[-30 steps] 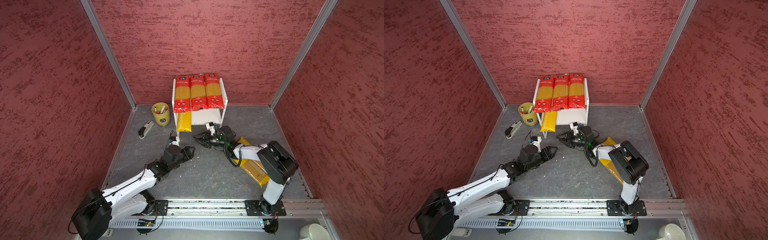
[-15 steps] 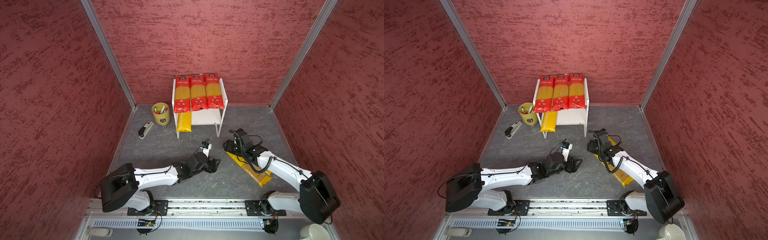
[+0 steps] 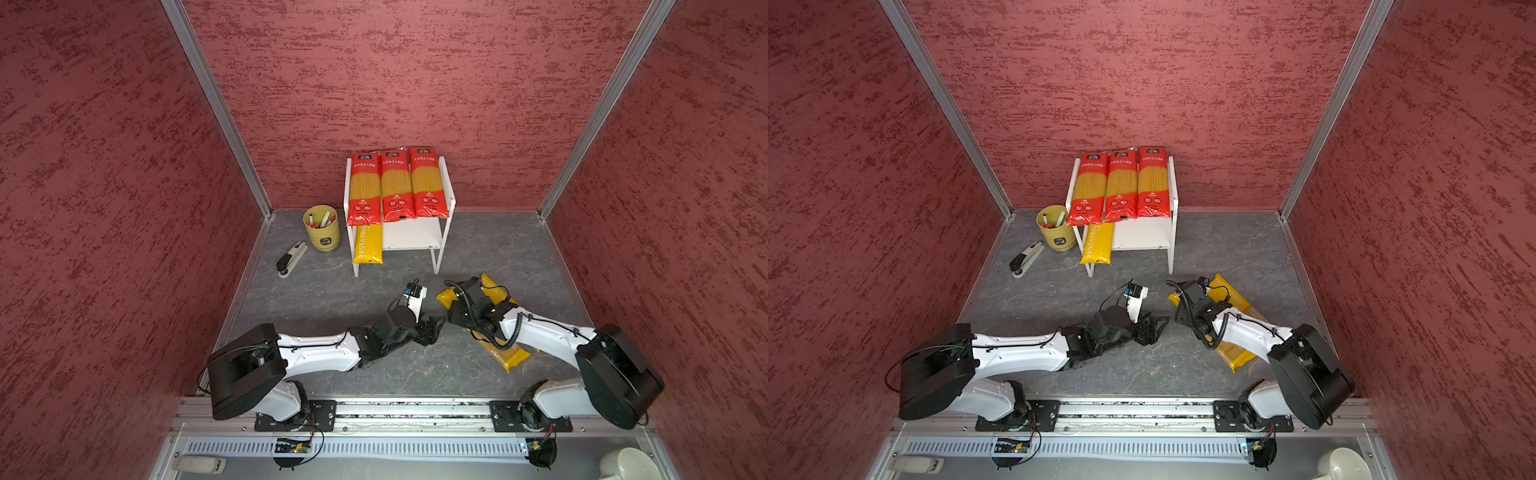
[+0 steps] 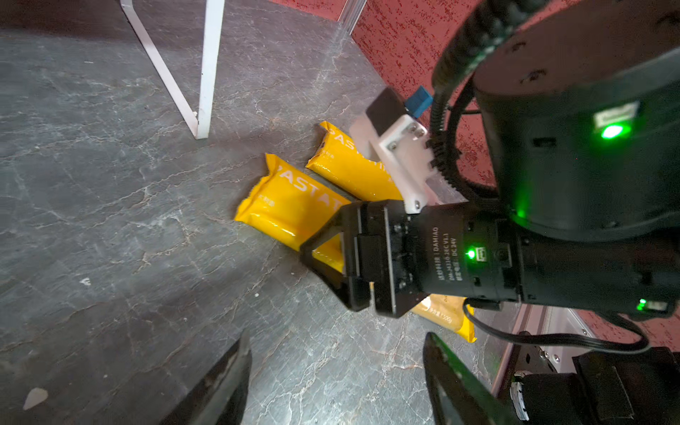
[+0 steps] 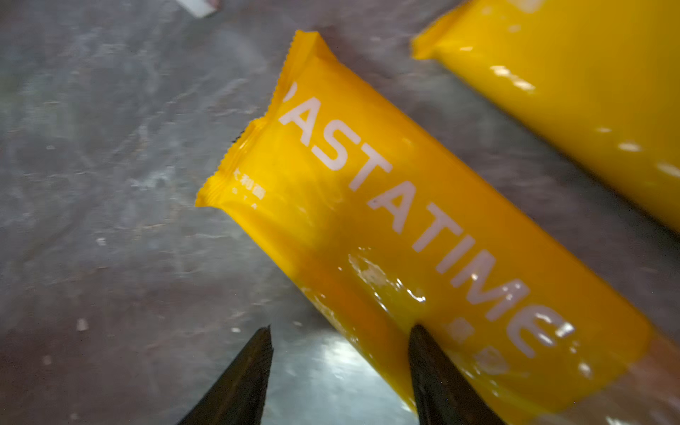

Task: Arrange pasta packages on shelves
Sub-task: Move the pasta bag to the center of the table.

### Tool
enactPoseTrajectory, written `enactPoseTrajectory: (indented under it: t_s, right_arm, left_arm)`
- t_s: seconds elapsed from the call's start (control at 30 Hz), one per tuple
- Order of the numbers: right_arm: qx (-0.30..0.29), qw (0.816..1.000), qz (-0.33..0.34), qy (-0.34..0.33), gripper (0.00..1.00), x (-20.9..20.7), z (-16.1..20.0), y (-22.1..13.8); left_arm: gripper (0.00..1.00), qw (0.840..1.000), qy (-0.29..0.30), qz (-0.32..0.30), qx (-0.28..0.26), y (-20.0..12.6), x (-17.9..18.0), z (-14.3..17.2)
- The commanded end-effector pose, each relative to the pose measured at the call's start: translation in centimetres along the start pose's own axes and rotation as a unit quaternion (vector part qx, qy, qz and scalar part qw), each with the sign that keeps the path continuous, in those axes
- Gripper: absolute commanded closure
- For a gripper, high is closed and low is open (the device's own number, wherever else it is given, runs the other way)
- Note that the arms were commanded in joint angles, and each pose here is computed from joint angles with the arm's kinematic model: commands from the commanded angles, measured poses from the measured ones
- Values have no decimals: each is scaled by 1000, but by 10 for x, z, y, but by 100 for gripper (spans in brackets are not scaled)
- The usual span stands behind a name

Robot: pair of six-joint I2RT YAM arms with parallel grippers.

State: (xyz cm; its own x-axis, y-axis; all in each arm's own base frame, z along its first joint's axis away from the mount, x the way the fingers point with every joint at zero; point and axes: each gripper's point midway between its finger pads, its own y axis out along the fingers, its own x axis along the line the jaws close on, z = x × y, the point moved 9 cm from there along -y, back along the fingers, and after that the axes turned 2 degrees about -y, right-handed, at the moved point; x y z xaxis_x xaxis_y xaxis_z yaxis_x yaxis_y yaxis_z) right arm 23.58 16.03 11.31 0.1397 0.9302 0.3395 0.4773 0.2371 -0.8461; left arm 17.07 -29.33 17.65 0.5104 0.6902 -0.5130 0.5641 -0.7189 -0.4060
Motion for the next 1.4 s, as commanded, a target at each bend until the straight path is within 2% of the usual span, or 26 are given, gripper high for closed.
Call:
enactPoseTrajectory:
  t_s: [0.0, 0.17, 0.3, 0.43, 0.53, 0.63, 0.7, 0.87, 0.97, 1.17, 1.27, 1.37]
  right_arm:
    - [90, 990, -98, 43, 40, 23, 24, 22]
    - [84, 978, -184, 50, 39, 57, 2, 16]
    - [71, 978, -193, 44, 38, 52, -10, 1]
    - [50, 988, -136, 44, 37, 10, -22, -11]
    - [37, 997, -63, 31, 35, -20, -27, -16]
    - [35, 999, -12, 18, 32, -39, -27, -18]
    - [44, 999, -1, 21, 32, -45, -24, -15]
    - [87, 992, -65, 66, 35, -42, -2, 0]
    - [98, 985, -109, 85, 35, -28, 11, 7]
    - [140, 967, -203, 55, 35, 46, 30, 16]
    - [156, 966, -202, 45, 35, 54, 34, 28]
    - [148, 966, -206, 41, 34, 49, 32, 26]
  left_arm:
    - [27, 1000, -15, 1, -27, -7, 4, -6]
    - [27, 999, -29, -7, -19, -9, 9, -1]
    - [28, 999, -40, -15, -11, -7, 13, -1]
    - [30, 998, -60, -7, 11, 2, 16, 3]
    - [30, 997, -59, 1, 41, 14, 12, 11]
    - [30, 996, -64, -1, 57, 23, 9, 19]
    - [30, 996, -69, -2, 61, 26, 9, 22]
    - [31, 994, -88, -28, 62, 27, 19, 23]
    - [32, 988, -118, -74, 74, 26, 36, 26]
    - [33, 967, -185, -150, 91, 16, 75, 31]
    - [33, 962, -199, -162, 89, 10, 85, 33]
    - [33, 961, -200, -170, 91, 6, 88, 34]
